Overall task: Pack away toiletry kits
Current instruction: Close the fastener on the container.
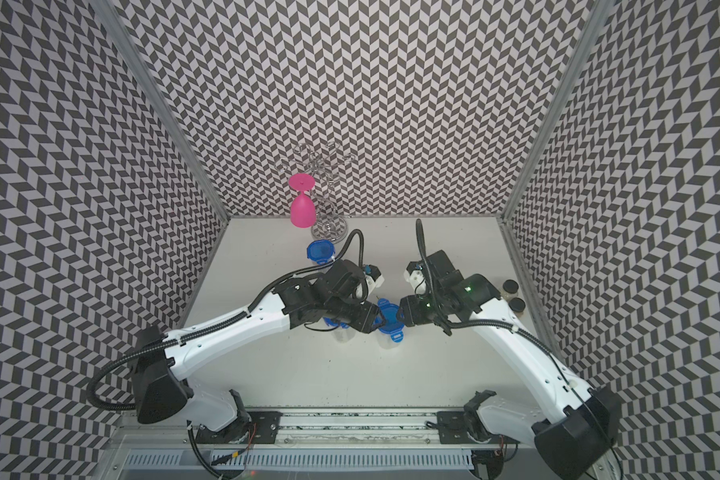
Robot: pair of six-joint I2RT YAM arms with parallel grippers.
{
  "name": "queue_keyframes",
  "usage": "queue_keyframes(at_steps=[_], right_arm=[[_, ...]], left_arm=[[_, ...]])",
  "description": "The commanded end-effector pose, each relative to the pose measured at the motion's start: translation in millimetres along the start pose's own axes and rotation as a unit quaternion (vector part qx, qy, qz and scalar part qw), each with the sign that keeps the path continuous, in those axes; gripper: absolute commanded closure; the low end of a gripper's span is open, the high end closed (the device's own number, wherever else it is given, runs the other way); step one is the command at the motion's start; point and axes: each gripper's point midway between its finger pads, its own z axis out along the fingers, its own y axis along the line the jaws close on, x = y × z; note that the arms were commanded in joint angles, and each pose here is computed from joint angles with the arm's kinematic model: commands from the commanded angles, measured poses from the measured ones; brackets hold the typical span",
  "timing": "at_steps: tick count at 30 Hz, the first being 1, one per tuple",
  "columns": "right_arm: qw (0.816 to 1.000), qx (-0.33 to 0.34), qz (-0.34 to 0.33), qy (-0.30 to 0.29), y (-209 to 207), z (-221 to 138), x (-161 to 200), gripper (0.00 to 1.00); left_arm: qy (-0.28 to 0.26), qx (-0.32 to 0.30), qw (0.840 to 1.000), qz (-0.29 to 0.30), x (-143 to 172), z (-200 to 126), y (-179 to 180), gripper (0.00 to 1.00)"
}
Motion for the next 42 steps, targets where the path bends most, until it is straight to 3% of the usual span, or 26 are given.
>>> queue_keyframes(at_steps=[1, 8, 17, 30, 42], right_arm=[[1.000, 0.017, -0.013, -0.003, -10, 10, -13, 0.48], [1.000, 0.006, -0.024, 0.011, -11, 23, -14, 0.47], [0.999, -0.012, -0.024, 0.026, -16, 33, -7, 0.46], [0.998, -0.037, -0.033, 0.037, -14, 44, -3, 0.46], [0.997, -0.051, -0.037, 0.051, -13, 54, 0, 0.47]], left_arm=[[0.005, -0.079, 0.997, -0.001, -4, 8, 27, 0.53], [0.013, -0.049, 0.999, -0.016, 10, 0, 12, 0.54], [0.040, -0.023, 0.999, -0.030, 32, 13, 4, 0.54], [0.047, -0.028, 0.998, -0.042, 40, 24, 13, 0.56], [0.033, 0.011, 0.998, -0.056, 33, 29, 11, 0.56]])
